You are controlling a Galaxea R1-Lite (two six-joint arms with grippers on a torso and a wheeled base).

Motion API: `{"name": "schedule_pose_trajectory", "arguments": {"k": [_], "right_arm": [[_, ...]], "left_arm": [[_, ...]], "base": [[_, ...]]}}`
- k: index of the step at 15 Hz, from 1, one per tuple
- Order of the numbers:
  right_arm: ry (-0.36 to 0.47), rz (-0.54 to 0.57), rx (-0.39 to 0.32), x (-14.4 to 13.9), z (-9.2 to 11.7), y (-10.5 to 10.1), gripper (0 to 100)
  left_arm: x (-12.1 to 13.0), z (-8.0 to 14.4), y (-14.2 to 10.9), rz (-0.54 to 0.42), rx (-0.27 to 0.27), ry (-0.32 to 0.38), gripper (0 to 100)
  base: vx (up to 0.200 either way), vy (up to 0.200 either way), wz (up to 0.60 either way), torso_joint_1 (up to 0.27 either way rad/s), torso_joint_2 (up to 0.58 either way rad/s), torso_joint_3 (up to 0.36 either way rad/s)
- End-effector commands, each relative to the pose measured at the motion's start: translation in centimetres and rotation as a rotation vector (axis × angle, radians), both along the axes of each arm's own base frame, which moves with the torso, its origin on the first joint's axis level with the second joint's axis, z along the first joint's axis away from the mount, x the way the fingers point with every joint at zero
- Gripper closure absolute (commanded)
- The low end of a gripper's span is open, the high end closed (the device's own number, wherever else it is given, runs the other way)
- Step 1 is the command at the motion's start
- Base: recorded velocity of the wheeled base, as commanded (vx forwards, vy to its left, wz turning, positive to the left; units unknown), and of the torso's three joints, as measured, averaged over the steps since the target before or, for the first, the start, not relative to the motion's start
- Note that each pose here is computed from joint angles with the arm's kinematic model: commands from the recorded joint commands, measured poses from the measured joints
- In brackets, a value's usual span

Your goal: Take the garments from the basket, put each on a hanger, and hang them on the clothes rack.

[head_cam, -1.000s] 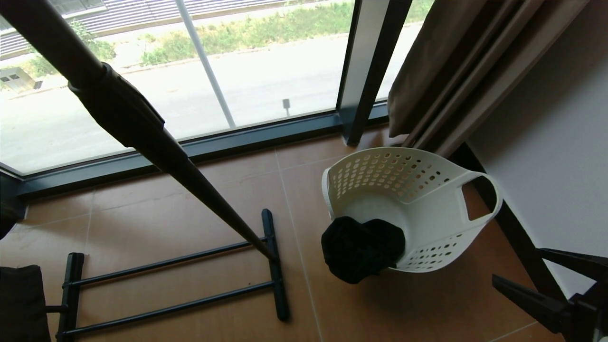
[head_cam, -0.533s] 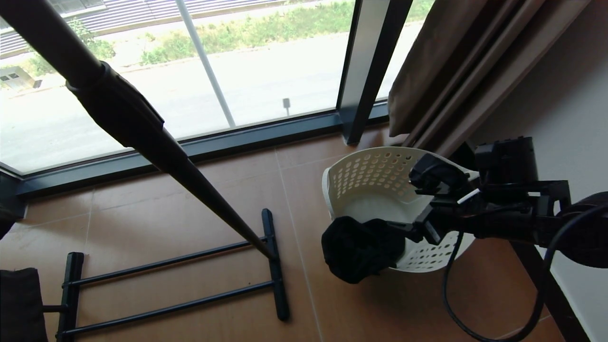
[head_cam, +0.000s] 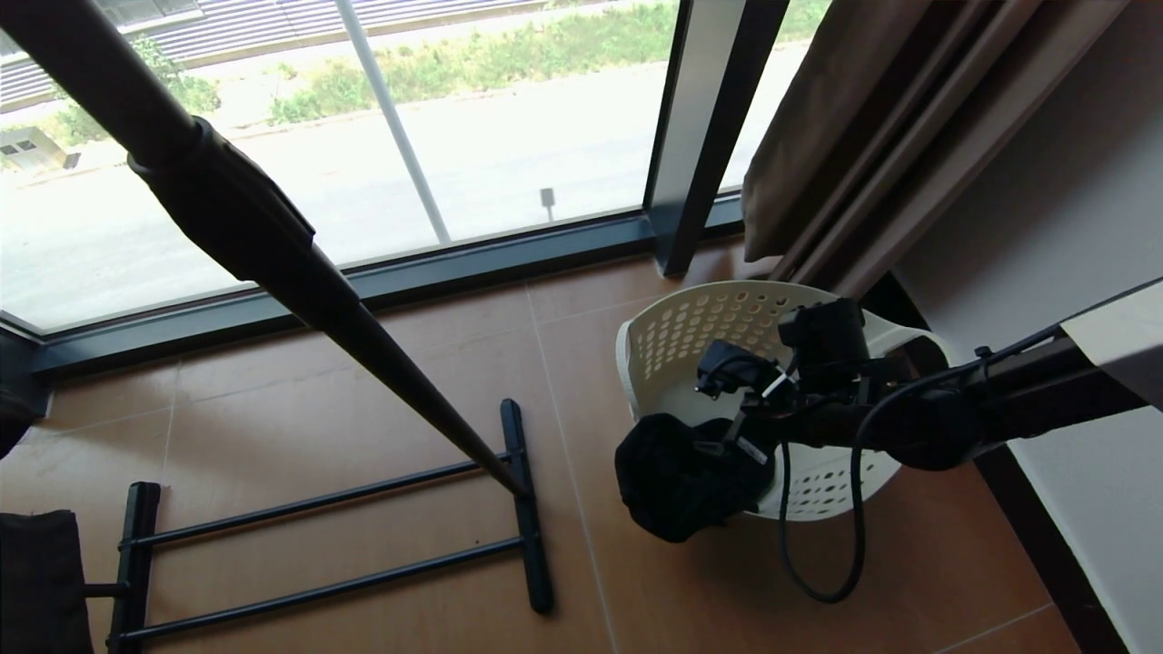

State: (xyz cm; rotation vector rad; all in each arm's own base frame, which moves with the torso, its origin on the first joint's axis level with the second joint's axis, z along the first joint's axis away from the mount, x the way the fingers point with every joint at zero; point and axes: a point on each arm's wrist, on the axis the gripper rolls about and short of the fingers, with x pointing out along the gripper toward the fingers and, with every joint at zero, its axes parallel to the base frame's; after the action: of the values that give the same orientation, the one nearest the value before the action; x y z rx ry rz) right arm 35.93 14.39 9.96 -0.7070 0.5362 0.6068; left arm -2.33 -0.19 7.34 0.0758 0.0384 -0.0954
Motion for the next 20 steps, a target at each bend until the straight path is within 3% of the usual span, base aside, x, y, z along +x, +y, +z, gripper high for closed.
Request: {"name": "schedule_pose_trajectory", "arguments": {"k": [1,8,18,19,20], "right_arm": [[0.037,0.001,-0.02,1.4,-2.3,0.6,0],[0.055,-0.009,-0.038,3.5,-4.9,1.3,0],[0.036,-0.03,-0.039,5.2,-5.8,1.8,0],[0.035,-0.029,-0.038,5.2,-5.8,1.9,100],[0.035,-0.027,-0.035,5.2,-5.8,1.9,100]], "left_arm": [[0.0,0.0,0.0,0.0,-0.001,-0.001,0],[0.0,0.0,0.0,0.0,-0.002,-0.002,0],[0.0,0.0,0.0,0.002,-0.004,0.0,0],[0.0,0.0,0.0,0.002,-0.004,0.0,0],[0.0,0.0,0.0,0.002,-0.004,0.0,0]], "base": [[0.0,0.0,0.0,0.0,0.0,0.0],[0.0,0.0,0.0,0.0,0.0,0.0],[0.0,0.0,0.0,0.0,0.0,0.0],[0.0,0.0,0.0,0.0,0.0,0.0],[0.0,0.0,0.0,0.0,0.0,0.0]]}}
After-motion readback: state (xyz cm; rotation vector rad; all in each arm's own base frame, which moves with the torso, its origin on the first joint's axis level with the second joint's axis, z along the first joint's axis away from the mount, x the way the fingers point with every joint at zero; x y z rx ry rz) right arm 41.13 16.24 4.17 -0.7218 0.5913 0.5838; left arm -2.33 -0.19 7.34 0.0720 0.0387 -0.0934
